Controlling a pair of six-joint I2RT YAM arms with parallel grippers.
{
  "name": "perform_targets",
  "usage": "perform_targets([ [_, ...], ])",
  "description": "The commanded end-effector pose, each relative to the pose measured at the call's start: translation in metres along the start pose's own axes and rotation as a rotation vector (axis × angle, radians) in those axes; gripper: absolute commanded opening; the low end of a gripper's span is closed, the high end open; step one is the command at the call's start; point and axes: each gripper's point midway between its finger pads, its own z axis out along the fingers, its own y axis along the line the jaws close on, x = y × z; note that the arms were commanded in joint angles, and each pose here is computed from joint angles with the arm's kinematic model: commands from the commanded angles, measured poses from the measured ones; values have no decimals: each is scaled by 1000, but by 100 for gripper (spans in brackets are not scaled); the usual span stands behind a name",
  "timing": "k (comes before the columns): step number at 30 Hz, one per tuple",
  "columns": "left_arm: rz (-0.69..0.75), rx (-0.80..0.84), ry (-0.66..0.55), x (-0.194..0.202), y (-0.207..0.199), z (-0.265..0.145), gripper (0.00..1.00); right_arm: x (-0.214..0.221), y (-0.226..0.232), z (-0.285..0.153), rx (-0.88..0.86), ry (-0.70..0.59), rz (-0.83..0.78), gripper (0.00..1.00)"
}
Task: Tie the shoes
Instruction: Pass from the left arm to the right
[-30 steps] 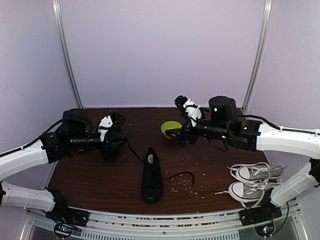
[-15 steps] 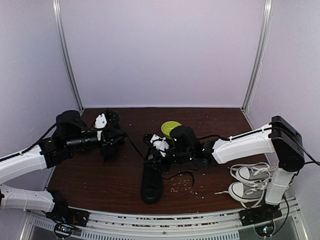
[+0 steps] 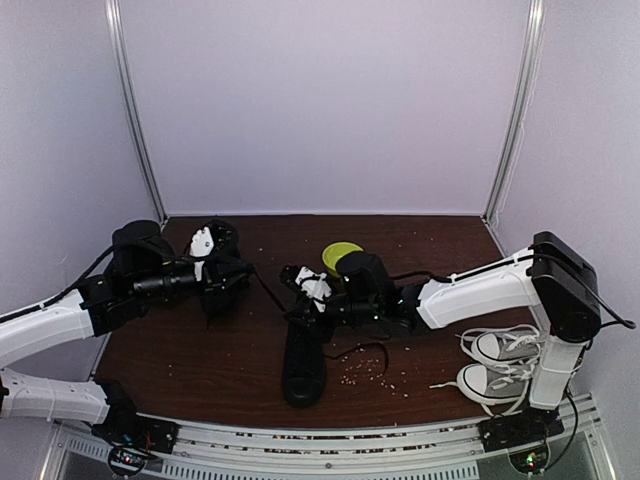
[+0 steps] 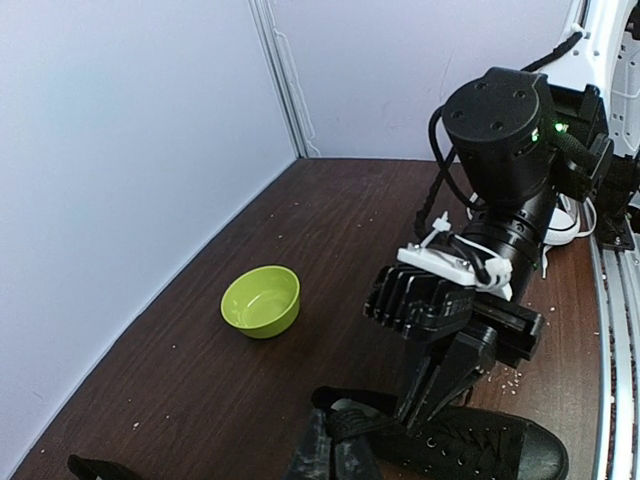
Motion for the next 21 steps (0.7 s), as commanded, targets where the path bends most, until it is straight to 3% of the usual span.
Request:
perform_targets([
  [1, 26, 26, -83, -17, -6, -3, 0, -10, -1, 0, -7, -18, -5, 3],
  [12, 39, 105, -82, -12, -20, -1, 0, -11, -15, -6, 20, -35, 51, 0],
  [19, 303, 304, 131, 56, -74, 9, 0, -11, -24, -7, 15, -69, 99, 0],
  [21, 344, 362, 169, 72, -91, 12, 8, -10, -23, -6, 2, -70, 97, 0],
])
